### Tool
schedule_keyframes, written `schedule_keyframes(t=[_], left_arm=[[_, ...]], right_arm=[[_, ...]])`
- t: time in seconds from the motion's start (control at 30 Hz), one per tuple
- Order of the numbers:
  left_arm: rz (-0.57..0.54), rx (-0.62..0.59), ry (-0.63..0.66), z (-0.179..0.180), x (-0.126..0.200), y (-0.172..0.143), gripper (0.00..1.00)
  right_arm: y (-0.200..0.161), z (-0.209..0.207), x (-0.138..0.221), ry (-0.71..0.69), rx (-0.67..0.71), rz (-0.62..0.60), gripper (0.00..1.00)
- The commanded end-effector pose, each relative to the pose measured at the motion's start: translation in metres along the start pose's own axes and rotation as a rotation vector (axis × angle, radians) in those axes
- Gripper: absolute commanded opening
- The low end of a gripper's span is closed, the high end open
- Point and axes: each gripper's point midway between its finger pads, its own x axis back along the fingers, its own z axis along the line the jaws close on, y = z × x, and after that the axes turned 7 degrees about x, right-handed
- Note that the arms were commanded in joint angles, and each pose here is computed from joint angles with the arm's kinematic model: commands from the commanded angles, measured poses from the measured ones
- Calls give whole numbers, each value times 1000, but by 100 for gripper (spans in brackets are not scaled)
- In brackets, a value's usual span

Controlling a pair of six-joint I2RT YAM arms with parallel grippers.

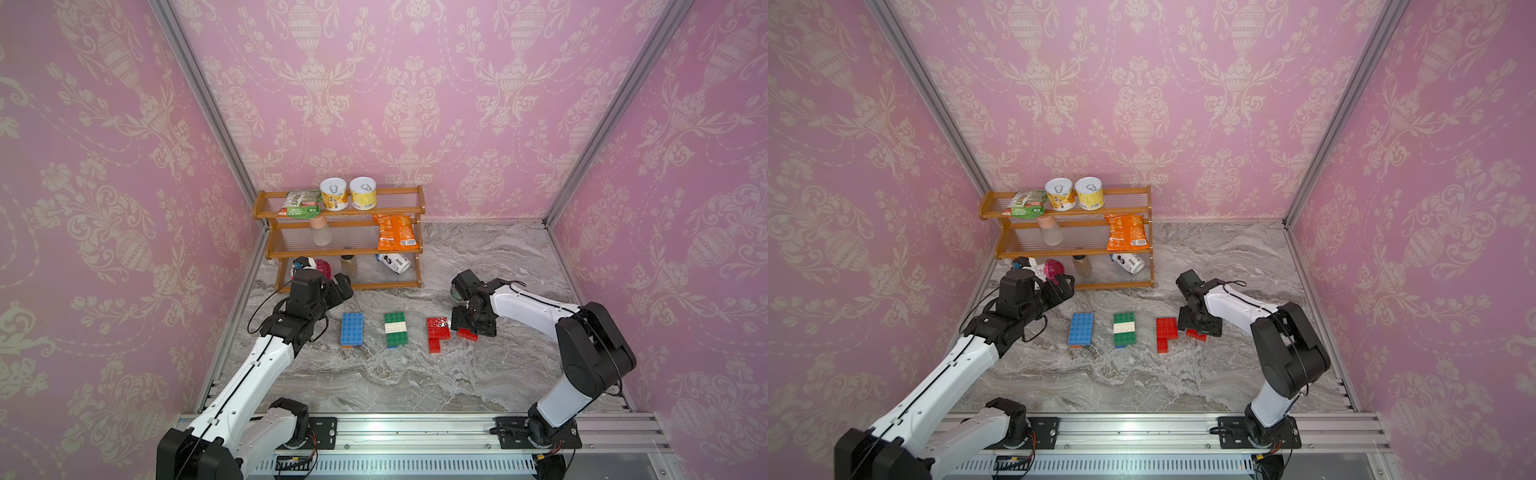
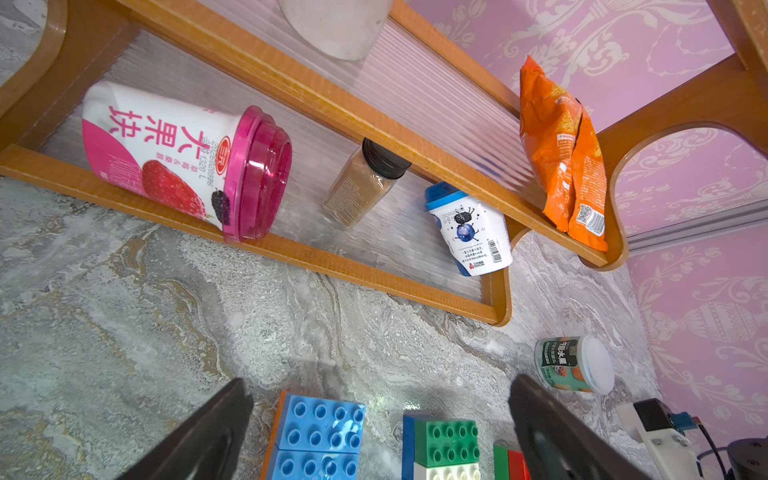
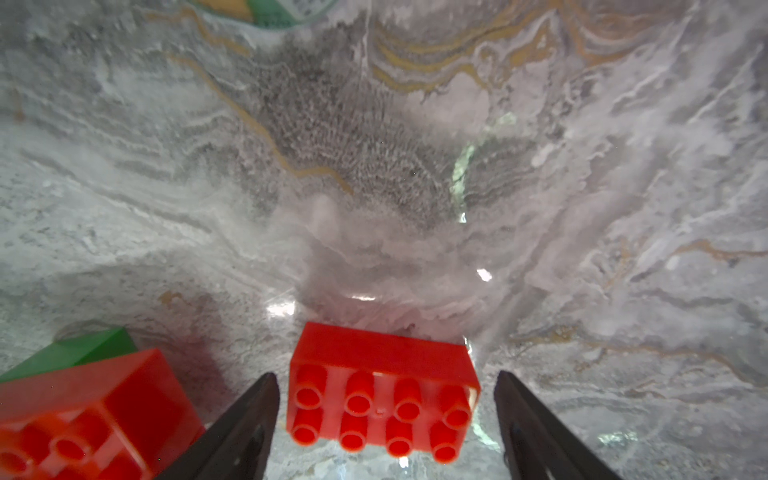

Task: Assemble a rectangle with lego
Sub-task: Pick up the lego brick from the center of the board.

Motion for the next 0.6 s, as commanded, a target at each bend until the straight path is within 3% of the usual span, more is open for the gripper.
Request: schedule_keyframes(t=[0.0, 0.43, 0.57], left_arm=[[4, -20, 16, 2, 0, -2, 99], [3, -17, 12, 0, -1, -1, 99], [3, -16, 13, 1, -1, -1, 99]], right_arm=[[0, -1, -1, -8, -20, 11, 83], [-11, -7, -3, -11, -36, 28, 78], [-12, -7, -3, -5, -40, 26, 67]])
